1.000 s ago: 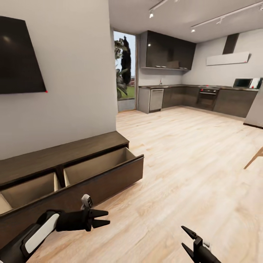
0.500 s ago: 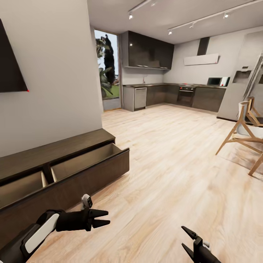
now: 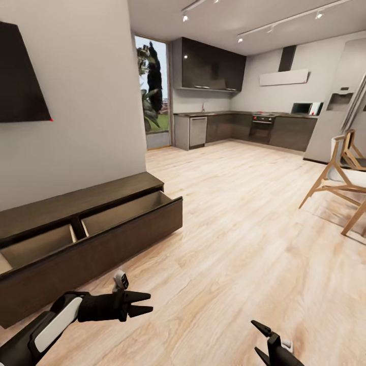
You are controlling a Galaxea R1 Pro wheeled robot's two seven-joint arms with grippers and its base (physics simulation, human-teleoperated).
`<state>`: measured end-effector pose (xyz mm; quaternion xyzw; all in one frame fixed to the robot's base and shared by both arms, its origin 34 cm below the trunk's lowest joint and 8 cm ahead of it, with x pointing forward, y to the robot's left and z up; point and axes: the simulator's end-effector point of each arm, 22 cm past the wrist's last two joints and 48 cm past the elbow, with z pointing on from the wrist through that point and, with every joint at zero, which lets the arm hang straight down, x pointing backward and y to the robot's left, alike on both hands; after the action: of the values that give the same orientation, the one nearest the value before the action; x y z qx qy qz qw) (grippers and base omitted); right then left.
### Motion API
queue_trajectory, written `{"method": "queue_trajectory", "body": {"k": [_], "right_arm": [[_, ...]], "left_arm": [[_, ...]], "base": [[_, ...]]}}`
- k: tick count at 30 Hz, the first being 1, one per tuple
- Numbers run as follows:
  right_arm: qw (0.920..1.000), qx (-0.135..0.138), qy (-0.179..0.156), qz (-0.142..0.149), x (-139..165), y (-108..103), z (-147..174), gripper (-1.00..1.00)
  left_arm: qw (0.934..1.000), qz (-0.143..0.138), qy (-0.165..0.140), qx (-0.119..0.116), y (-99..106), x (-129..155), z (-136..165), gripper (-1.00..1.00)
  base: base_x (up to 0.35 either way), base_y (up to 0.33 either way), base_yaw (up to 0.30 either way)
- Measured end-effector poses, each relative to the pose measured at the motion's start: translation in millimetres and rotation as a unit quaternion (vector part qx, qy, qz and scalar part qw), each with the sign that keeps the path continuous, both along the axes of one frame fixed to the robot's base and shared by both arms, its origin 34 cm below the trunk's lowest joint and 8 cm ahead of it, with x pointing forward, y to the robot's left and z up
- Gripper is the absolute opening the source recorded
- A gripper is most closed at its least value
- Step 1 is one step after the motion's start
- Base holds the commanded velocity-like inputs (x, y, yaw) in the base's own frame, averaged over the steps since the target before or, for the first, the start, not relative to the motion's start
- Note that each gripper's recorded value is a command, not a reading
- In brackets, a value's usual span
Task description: Place each of the two pumpkins and all three candles from the living room inside a cabinet in the living room (use any cabinet), then make sure every cabinet is closed, and position the cauldron so it is next to a table in the living room.
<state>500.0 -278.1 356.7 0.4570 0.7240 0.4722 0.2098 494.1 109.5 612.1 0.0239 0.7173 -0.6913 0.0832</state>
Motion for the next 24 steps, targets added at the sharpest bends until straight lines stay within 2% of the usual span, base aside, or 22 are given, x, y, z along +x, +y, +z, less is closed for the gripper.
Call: {"method": "queue_trajectory", "body": {"k": [6,12,24], "right_arm": [[0.9986,-0.047,-0.024,-0.011,6.3,-14.2,-2.8,1.0],[0.9965,-0.073,-0.037,-0.016,9.3,-21.9,-4.0,1.0],[0.9956,-0.086,-0.033,-0.017,6.8,-25.3,-10.7,1.0]], "left_arm": [[1.0,0.004,0.007,0.002,2.5,1.6,-5.1,1.0],[0.9999,0.006,0.009,0.002,4.0,2.8,-6.8,1.0],[0.9997,0.012,0.021,0.004,7.5,4.9,-15.5,1.0]], "base": [[-0.064,0.0,0.049],[-0.004,0.0,-0.153],[-0.004,0.0,-0.217]]}}
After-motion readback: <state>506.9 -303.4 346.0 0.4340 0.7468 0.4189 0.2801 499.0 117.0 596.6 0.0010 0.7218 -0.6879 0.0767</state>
